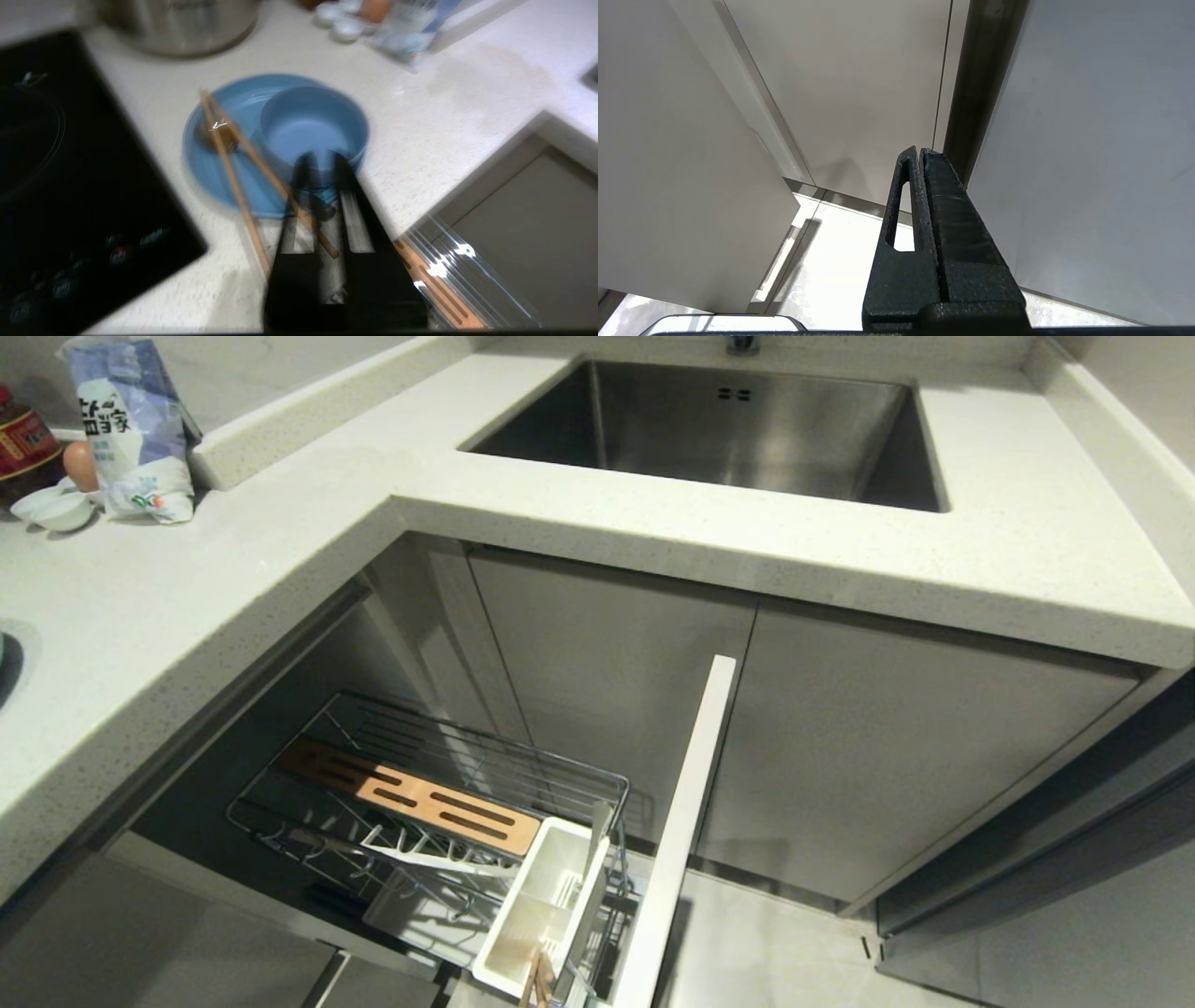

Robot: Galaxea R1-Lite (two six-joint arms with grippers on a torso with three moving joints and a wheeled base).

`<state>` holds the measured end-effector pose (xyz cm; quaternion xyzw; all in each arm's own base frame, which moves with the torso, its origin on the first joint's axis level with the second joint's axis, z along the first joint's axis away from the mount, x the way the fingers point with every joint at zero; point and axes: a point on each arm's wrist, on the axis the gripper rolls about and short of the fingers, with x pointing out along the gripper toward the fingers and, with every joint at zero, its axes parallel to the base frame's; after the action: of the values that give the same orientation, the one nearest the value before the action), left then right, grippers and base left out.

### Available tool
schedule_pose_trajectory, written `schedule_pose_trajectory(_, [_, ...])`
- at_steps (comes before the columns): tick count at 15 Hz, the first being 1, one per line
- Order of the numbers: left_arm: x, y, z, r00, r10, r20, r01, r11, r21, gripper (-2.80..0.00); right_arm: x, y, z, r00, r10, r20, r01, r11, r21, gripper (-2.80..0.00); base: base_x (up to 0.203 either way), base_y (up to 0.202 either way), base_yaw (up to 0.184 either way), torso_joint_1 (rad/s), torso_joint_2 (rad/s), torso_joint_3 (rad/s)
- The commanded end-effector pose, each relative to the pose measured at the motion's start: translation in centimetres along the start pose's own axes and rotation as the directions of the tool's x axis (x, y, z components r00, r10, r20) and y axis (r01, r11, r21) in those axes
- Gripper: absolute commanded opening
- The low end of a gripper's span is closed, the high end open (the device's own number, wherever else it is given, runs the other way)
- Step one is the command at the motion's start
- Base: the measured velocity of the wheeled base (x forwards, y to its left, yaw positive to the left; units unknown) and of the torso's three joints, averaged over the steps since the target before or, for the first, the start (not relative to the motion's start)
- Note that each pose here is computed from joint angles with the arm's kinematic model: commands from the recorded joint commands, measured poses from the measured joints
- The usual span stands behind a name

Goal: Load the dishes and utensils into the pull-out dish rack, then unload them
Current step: Close the cupboard

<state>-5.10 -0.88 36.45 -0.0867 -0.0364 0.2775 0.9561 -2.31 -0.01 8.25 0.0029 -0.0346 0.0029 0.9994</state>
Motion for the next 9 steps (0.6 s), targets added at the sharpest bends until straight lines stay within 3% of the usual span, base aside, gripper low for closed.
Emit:
schedule_pose_trajectory(1, [-1.7, 1.2, -0.8, 0.992, -0.102, 0.07, 0.102, 0.995, 0.006, -2.8, 0.1, 0.0, -0.6, 1.0, 0.0, -0.022, 0.0, 1.0, 0.0, -2.8, 0.0, 0.0, 0.0, 0.0, 0.0, 0.0])
schedule_pose_trajectory(5, [-3.3, 3.5, -5.6, 0.956, -0.288, 0.063, 0.281, 0.954, 0.107, -2.8, 0.1, 0.0, -0.6, 1.0, 0.0, -0.022, 0.0, 1.0, 0.0, -2.8, 0.0, 0.0, 0.0, 0.0, 0.0, 0.0])
schedule_pose_trajectory(9, [-2.5, 4.6, -12.6, 0.892, -0.451, 0.035, 0.432, 0.872, 0.228, -2.8, 0.1, 0.0, -0.6, 1.0, 0.0, -0.022, 0.0, 1.0, 0.0, -2.8, 0.0, 0.0, 0.0, 0.0, 0.0, 0.0])
